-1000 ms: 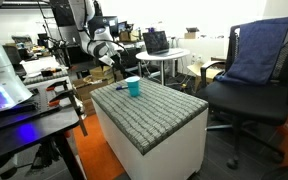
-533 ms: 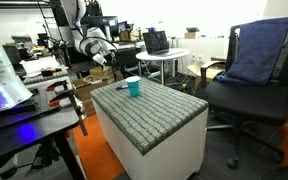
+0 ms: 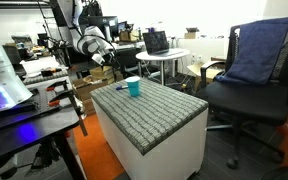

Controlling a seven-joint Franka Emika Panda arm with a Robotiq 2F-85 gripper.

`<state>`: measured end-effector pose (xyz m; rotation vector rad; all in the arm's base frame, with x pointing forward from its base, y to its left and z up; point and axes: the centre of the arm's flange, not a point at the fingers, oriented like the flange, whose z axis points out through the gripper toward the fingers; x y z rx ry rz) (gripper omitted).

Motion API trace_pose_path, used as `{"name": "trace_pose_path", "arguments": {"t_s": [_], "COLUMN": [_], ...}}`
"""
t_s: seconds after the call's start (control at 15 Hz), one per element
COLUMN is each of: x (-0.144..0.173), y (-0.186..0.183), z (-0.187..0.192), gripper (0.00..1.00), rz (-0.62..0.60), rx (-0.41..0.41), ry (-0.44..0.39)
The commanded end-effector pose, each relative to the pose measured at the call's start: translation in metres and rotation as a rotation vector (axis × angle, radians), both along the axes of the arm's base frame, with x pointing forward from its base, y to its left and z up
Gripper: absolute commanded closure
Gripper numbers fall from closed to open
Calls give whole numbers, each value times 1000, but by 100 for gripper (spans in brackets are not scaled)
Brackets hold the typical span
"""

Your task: Put the marker inside the blue cup

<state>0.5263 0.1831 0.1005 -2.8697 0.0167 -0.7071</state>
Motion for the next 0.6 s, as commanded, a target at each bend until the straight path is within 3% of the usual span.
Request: {"name": "trace_pose_path", "arguments": {"t_s": [0.0, 0.27, 0.33, 0.53], "x": [-3, 0, 0, -2], "y": [-14, -24, -17, -22], "z": [4, -14, -10, -16], "gripper": [0, 0, 0, 0], "rz": [-46, -60, -32, -41], "rx": [11, 2, -5, -8], "ry": [35, 92, 53, 68]}}
